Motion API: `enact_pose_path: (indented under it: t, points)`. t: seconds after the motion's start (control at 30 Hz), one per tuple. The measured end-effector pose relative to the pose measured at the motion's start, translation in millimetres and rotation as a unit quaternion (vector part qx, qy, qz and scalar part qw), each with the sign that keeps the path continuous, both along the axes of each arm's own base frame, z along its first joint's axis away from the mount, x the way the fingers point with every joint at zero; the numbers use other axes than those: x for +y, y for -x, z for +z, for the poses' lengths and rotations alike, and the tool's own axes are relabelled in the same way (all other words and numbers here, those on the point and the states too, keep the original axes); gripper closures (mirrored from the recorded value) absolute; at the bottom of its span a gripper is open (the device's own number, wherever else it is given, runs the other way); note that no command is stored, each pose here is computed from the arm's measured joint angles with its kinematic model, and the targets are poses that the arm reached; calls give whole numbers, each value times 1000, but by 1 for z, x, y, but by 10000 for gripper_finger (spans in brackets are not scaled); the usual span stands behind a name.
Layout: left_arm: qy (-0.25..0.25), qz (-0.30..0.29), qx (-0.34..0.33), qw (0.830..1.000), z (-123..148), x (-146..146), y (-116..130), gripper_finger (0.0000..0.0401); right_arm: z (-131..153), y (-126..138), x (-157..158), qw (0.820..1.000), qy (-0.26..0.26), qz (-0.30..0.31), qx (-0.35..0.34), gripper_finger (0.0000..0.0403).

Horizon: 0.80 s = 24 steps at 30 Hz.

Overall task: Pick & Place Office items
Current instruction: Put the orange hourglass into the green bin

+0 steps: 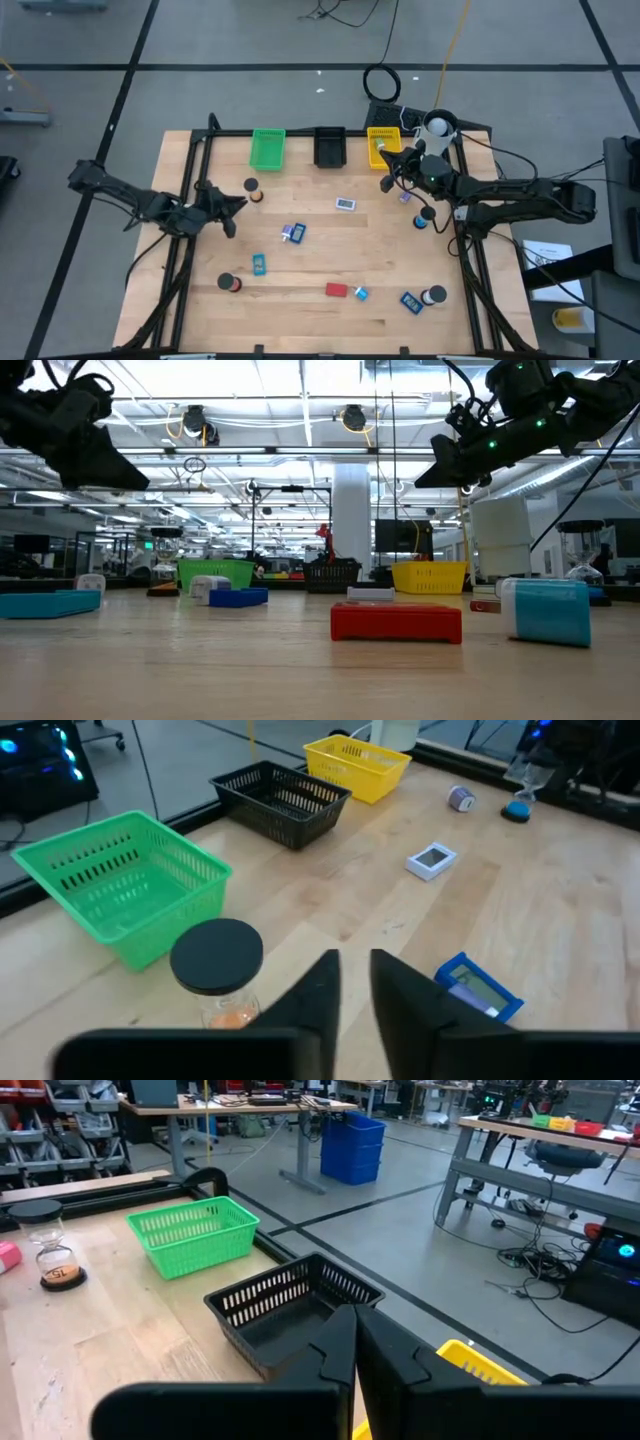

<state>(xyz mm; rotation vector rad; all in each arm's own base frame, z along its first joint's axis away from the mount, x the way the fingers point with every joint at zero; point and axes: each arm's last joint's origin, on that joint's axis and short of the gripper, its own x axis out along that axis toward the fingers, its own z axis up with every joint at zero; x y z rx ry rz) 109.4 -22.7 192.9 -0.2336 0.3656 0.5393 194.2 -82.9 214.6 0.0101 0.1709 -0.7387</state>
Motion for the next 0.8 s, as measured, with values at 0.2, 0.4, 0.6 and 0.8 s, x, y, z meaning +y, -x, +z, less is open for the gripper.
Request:
enact_pose_path:
  t: [0.2,0.4,0.6,0.8]
  points:
    - [2,29,48,998,14,2,-10,211,0,0,0,1000,0,0,0,401]
    - [73,53,132,987,38,15,-24,115,1,0,0,1000,1,0,-3,402]
    - [104,71,222,967,55,42,-43,66,1,0,0,1000,3,0,-7,402]
    - [132,55,277,950,62,74,-65,59,1,0,0,1000,3,0,-7,402]
